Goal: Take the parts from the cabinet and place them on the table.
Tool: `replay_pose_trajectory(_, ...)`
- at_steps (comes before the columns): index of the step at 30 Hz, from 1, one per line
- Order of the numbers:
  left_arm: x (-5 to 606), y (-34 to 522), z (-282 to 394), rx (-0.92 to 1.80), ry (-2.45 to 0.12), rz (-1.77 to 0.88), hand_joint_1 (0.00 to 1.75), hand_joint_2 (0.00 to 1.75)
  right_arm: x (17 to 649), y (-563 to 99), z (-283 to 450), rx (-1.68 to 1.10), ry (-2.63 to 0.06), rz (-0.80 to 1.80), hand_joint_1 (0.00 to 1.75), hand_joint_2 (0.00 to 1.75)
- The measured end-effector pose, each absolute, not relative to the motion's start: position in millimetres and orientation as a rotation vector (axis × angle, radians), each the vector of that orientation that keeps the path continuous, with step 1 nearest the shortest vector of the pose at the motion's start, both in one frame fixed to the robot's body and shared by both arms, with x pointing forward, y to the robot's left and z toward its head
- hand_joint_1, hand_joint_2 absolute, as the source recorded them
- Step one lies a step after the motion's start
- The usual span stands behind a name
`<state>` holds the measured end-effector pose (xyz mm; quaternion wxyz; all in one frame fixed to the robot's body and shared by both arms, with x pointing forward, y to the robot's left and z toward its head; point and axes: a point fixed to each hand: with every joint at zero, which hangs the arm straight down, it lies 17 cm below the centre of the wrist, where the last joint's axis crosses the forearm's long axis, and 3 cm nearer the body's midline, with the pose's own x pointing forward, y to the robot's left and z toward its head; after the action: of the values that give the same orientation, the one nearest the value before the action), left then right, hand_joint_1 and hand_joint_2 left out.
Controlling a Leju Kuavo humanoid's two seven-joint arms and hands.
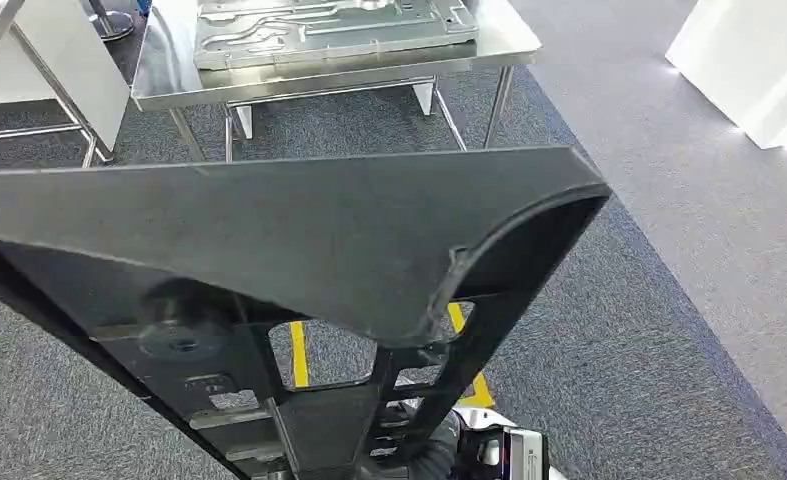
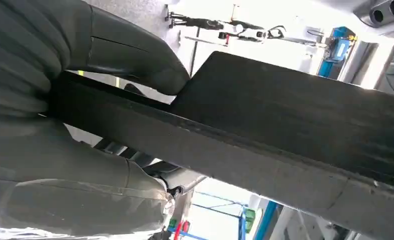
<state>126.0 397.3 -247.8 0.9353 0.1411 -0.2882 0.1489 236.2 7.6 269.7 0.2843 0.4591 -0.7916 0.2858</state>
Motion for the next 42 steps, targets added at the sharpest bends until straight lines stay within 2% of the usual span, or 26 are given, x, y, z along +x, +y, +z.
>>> replay_pose_trajectory(42, 133.4, 389.7, -246.2, 0.273, -0.611, 0.285, 0.0, 0.0, 232.6, 3.1, 272.2, 1.199, -2.146, 0.756, 1.66, 1.75)
